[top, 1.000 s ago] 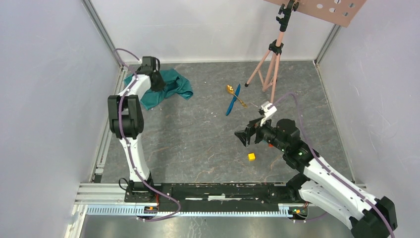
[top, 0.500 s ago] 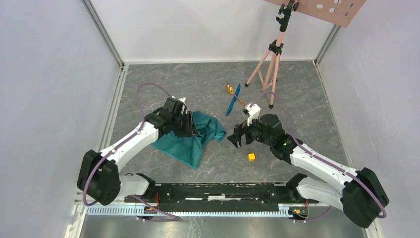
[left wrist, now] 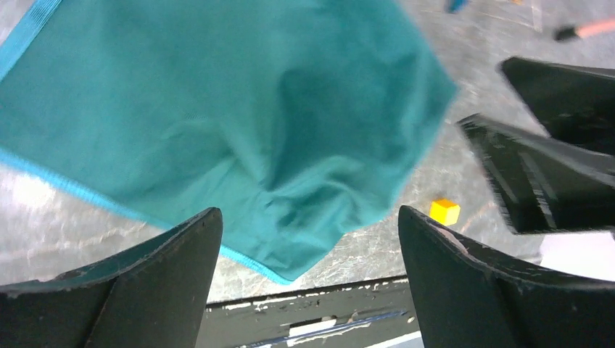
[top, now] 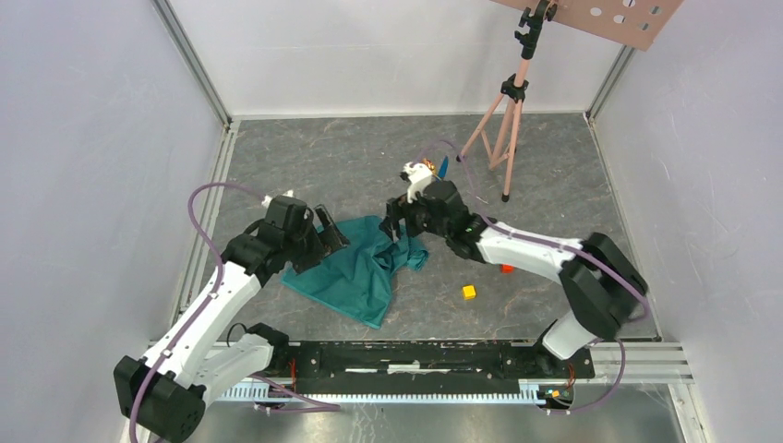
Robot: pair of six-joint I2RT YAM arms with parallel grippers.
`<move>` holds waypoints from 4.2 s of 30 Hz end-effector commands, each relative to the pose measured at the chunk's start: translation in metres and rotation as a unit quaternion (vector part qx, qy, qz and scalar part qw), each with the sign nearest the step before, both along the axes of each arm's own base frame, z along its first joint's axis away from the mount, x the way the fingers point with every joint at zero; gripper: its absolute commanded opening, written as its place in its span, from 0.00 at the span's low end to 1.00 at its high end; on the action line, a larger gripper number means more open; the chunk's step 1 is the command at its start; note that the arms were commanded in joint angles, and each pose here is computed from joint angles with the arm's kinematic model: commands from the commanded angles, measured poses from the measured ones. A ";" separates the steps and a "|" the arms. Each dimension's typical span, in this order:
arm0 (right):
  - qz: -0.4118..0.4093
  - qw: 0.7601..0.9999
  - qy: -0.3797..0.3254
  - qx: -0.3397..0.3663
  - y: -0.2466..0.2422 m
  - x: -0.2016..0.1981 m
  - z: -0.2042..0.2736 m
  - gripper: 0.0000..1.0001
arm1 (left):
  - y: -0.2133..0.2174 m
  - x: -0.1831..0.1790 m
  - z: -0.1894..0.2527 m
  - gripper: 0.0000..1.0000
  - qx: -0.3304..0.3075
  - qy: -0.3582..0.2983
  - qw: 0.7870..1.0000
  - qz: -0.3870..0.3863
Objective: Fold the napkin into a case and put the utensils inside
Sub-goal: Pick up the crumpled napkin from the center of the board, then flatten out the crumpled napkin at the center of the board.
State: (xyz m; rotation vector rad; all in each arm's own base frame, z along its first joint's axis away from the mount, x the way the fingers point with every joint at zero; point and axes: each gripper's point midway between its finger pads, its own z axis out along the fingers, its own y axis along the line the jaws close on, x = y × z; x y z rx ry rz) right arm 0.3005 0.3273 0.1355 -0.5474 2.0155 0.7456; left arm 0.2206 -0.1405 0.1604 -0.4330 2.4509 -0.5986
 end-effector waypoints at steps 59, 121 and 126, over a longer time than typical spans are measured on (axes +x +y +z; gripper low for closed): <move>-0.022 0.975 0.032 -0.221 0.028 0.042 -0.111 0.61 | 0.118 0.016 -0.167 0.29 0.129 0.268 0.913 0.279; 0.029 0.981 0.084 -0.170 0.042 0.007 -0.108 0.69 | 0.082 0.044 -0.065 0.02 0.084 0.077 0.993 0.030; 0.034 0.986 0.067 -0.148 0.052 0.008 -0.100 0.37 | 0.080 0.047 -0.063 0.02 0.078 0.075 0.994 0.032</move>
